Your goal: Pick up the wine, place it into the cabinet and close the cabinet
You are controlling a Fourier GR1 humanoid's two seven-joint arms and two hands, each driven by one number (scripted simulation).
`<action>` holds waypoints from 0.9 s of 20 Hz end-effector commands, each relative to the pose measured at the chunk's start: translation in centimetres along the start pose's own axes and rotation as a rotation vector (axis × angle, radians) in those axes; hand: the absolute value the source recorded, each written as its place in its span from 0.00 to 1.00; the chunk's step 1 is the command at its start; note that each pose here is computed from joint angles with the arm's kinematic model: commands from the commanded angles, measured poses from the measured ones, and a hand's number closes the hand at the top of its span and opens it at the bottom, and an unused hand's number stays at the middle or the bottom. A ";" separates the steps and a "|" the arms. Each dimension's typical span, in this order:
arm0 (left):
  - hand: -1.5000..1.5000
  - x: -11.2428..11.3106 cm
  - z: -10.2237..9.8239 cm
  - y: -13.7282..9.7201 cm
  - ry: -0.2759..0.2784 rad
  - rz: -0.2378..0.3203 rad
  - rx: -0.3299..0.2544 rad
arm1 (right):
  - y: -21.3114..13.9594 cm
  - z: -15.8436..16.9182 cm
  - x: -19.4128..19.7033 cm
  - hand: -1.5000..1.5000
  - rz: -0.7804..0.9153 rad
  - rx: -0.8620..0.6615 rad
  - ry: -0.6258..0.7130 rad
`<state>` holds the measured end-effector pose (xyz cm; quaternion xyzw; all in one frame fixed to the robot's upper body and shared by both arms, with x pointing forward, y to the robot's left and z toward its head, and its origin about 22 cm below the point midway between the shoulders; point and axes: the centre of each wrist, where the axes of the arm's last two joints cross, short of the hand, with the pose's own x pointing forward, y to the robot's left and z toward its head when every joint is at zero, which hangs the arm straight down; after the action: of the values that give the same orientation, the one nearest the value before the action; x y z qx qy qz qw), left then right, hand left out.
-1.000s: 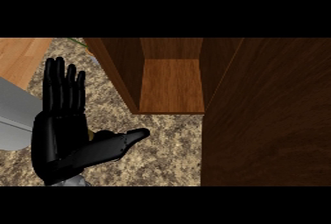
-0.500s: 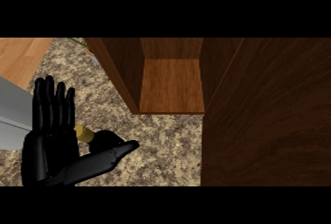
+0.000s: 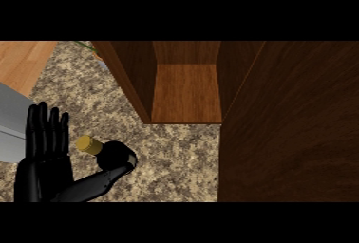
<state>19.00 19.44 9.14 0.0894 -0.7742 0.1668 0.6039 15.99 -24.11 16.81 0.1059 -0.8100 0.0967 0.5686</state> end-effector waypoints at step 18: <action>0.00 -7.2 2.5 6.9 0.097 -0.060 0.038 | -1.3 -0.3 -0.7 0.00 -0.001 0.017 -0.015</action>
<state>17.35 24.15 1.60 0.1113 -0.7413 0.1731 0.6389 16.05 -24.18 16.53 0.1066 -0.8071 0.1028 0.5716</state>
